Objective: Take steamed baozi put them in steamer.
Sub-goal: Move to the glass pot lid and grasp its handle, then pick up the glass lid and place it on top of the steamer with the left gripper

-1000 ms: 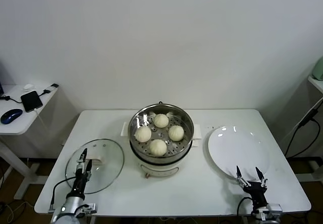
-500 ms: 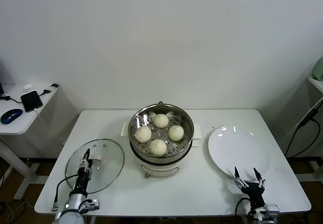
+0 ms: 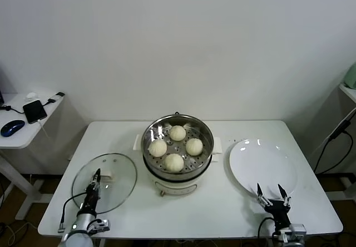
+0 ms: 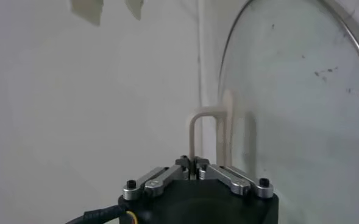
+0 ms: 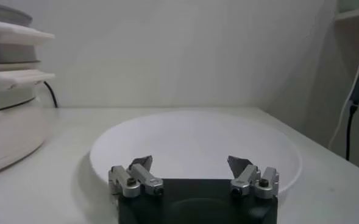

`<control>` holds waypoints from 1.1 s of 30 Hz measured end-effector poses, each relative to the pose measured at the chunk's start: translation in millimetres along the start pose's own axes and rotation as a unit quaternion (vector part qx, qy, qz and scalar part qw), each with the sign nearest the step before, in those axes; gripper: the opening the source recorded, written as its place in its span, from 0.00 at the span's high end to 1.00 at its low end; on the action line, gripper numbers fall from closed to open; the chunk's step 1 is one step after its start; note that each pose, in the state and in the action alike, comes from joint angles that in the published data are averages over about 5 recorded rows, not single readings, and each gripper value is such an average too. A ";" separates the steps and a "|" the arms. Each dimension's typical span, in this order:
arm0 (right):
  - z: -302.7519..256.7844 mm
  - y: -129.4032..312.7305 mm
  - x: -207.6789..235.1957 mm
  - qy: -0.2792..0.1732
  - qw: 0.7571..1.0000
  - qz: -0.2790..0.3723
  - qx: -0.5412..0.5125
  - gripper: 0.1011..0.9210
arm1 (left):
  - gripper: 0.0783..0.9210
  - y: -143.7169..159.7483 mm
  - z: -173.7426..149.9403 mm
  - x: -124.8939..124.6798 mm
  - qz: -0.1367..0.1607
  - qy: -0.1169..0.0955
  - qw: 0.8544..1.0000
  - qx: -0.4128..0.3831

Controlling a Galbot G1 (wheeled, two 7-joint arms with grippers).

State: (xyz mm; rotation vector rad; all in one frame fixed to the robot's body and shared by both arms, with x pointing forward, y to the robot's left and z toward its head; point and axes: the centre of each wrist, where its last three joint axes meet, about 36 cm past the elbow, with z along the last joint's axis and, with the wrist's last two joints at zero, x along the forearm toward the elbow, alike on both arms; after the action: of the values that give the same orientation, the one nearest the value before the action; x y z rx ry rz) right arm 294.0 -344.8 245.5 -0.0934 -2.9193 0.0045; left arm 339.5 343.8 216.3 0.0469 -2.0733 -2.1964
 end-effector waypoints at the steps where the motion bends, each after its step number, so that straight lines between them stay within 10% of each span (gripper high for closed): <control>1: -0.9 0.1 -0.4 -0.001 1.000 0.000 0.000 0.12 | 0.93 1.6 0.6 0.2 0.000 -0.001 1.000 0.001; 19: -26.4 3.0 -6.4 -0.001 1.000 0.000 0.018 0.12 | 0.93 140.9 -6.2 -1.4 -0.037 0.049 0.996 0.066; 33: -30.5 9.7 -4.2 0.002 0.999 -0.006 0.033 0.12 | 0.93 231.9 -112.8 -3.9 -0.050 0.023 0.994 0.094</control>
State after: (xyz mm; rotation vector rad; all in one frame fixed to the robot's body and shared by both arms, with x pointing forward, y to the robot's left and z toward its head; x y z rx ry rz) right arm 305.4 -335.5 274.3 -0.0637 -2.9119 0.0995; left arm 370.6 219.8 440.3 0.2215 -2.2908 -2.0248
